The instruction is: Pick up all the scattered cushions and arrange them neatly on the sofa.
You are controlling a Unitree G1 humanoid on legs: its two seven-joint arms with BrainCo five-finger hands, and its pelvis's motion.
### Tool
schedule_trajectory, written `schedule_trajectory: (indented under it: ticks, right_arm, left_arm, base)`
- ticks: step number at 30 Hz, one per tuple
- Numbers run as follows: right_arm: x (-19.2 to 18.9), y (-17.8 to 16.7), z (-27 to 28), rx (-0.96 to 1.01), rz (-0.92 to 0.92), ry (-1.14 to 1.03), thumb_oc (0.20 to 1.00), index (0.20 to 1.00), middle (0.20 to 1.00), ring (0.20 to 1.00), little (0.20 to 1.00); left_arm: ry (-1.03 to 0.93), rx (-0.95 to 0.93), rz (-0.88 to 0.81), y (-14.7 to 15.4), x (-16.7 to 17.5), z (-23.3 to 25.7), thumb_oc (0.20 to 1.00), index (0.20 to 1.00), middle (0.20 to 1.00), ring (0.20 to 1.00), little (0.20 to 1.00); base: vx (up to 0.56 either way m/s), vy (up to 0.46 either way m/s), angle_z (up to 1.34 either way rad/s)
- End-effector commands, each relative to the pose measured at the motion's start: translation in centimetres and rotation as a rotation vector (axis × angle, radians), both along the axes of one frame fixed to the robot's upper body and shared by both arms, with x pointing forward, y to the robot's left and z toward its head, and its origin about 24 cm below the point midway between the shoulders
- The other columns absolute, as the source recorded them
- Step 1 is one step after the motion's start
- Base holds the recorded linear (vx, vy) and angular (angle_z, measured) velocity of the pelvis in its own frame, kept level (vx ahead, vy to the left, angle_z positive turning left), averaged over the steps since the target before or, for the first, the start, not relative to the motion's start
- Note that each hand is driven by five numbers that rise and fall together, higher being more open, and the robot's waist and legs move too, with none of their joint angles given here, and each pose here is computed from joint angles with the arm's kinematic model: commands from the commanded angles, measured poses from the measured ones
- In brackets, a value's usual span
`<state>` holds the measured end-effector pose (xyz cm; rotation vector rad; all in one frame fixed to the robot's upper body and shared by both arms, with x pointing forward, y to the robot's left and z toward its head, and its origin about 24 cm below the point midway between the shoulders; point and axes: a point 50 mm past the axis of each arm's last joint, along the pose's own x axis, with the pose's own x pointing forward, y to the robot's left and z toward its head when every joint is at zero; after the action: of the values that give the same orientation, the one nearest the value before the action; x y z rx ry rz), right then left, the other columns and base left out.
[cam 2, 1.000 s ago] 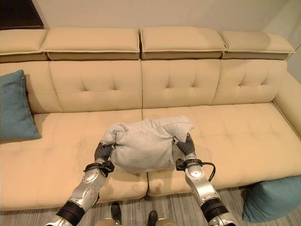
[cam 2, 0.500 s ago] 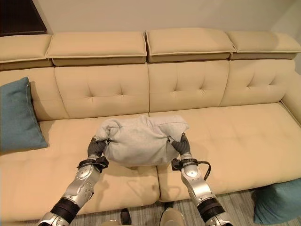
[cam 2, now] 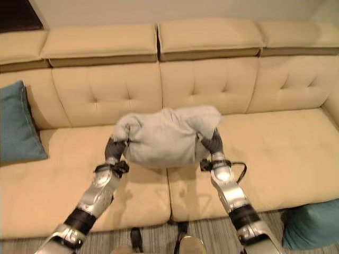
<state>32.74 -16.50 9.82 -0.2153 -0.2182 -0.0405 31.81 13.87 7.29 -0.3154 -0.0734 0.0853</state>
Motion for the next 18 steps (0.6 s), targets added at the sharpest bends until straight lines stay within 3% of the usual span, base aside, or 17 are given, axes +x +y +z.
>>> schedule_trajectory:
  ticks: [1,4,18]
  right_arm:
    - [0.4,6.7,9.0,0.016,0.270,-0.388,0.200,0.200,0.200,0.200,0.200]
    - [1.8,7.3,13.3,-0.061,0.262,-0.495,0.200,0.200,0.200,0.200,0.200]
    - [4.1,8.5,18.6,-0.210,0.208,-0.572,0.200,0.200,0.200,0.200,0.200]
  left_arm:
    - [-0.451,0.059,-0.189,-5.6,1.6,10.3,0.200,0.200,0.200,0.200,0.200]
    - [-0.555,0.084,-0.146,-5.5,2.9,14.1,0.200,0.200,0.200,0.200,0.200]
    - [-0.624,0.145,-0.081,-5.6,5.4,19.5,0.200,0.200,0.200,0.200,0.200]
  base:
    - [-0.04,-0.015,0.09]
    - [-0.11,-0.053,0.13]
    - [-0.01,-0.006,0.00]
